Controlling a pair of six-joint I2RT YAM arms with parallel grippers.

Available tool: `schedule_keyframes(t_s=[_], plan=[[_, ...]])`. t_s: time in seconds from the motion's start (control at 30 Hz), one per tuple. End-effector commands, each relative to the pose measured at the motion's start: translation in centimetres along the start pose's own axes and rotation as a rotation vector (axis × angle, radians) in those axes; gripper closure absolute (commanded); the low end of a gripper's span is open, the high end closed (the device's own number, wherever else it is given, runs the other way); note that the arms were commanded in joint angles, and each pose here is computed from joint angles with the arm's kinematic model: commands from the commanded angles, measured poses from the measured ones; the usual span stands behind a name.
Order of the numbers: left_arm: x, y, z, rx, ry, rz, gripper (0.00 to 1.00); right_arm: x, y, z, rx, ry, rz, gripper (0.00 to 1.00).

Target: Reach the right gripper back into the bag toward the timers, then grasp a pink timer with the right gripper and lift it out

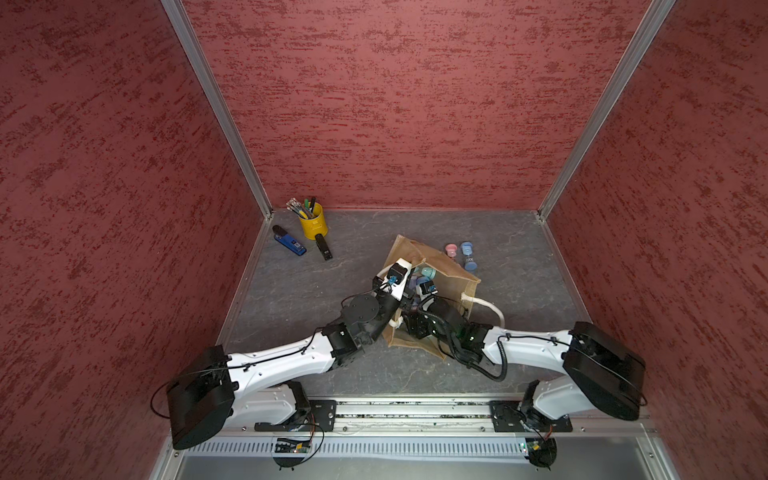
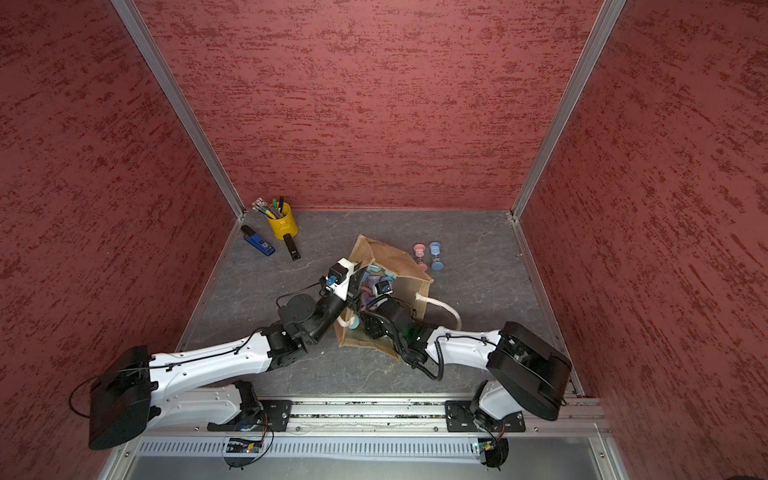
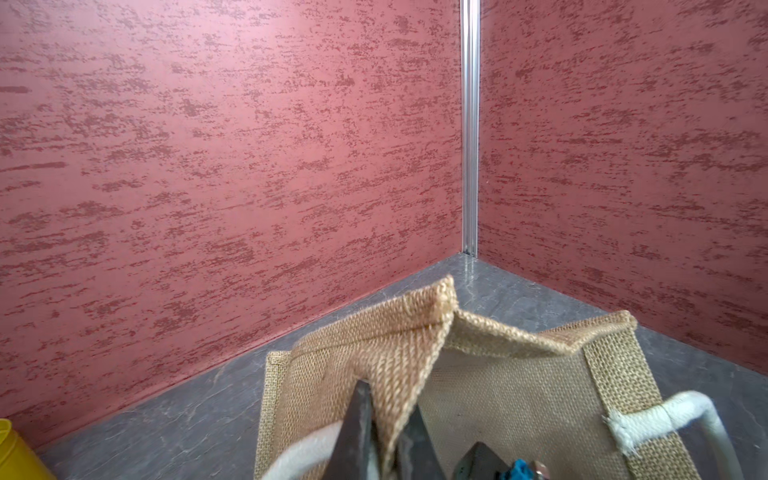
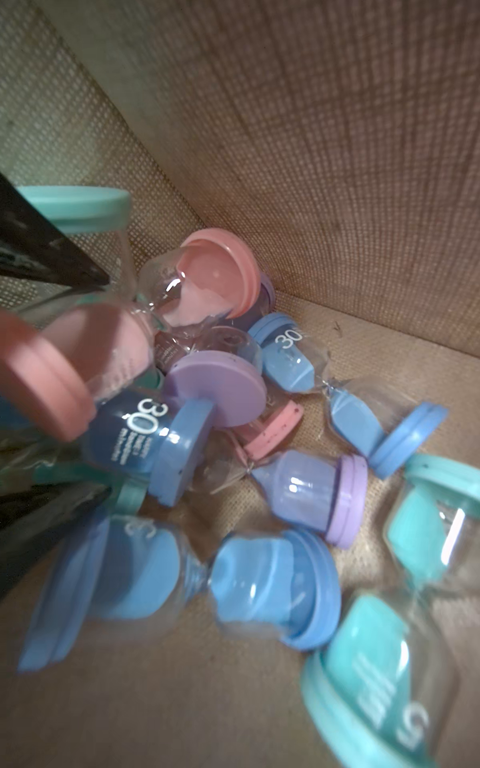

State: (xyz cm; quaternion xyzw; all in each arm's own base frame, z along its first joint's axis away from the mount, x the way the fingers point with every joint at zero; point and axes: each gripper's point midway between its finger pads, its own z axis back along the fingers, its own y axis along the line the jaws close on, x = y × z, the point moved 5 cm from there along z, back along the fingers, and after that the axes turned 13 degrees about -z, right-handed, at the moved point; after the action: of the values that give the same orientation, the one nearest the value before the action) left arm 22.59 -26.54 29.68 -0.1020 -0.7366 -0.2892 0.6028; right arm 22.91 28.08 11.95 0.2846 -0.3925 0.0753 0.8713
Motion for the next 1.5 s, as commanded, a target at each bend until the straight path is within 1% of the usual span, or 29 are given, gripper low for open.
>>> schedule_keyframes(t_s=[0.0,0.1,0.23,0.3,0.4,0.53,0.67,0.73,0.8,0.9,1.03,1.3,1.47], plan=[[1.4,0.0,0.6,-0.030,-0.100,0.070,1.00,0.6,1.9,-0.6,0.089,-0.012,0.033,0.33],[1.3,-0.2,0.8,-0.047,-0.110,0.071,1.00,0.9,2.5,-1.3,0.099,-0.007,0.018,0.41],[1.2,-0.1,1.2,-0.037,-0.126,0.080,1.00,1.7,2.1,-2.2,0.026,-0.028,-0.053,0.53],[1.0,-0.1,1.2,-0.032,-0.123,0.080,1.00,2.1,2.4,-2.3,0.053,-0.042,-0.081,0.59],[0.7,-0.1,1.2,-0.030,-0.116,0.079,1.00,2.6,3.4,-1.9,0.122,-0.057,-0.092,0.62],[0.2,0.6,1.0,0.041,-0.085,0.096,1.00,2.8,3.9,-1.4,0.163,-0.061,-0.083,0.67],[0.1,2.2,0.5,0.177,-0.016,0.112,1.00,2.8,4.3,0.1,0.217,-0.052,-0.079,0.73],[0.1,2.9,0.1,0.239,0.045,0.098,1.00,2.6,4.3,1.0,0.248,-0.044,-0.084,0.74],[0.1,3.6,0.0,0.299,0.084,0.093,1.00,3.3,4.9,2.8,0.300,-0.062,-0.085,0.74],[0.2,4.4,-0.2,0.365,0.122,0.103,1.00,3.5,4.9,4.6,0.319,-0.059,-0.078,0.75],[-0.3,5.5,-0.7,0.450,0.234,0.120,1.00,4.2,5.1,7.2,0.360,-0.069,-0.077,0.77],[-0.4,7.0,-1.2,0.534,0.325,0.170,1.00,6.3,4.4,12.7,0.340,-0.129,-0.093,0.79],[-0.6,7.4,-1.5,0.559,0.365,0.167,1.00,7.8,3.9,15.9,0.327,-0.185,-0.119,0.78]])
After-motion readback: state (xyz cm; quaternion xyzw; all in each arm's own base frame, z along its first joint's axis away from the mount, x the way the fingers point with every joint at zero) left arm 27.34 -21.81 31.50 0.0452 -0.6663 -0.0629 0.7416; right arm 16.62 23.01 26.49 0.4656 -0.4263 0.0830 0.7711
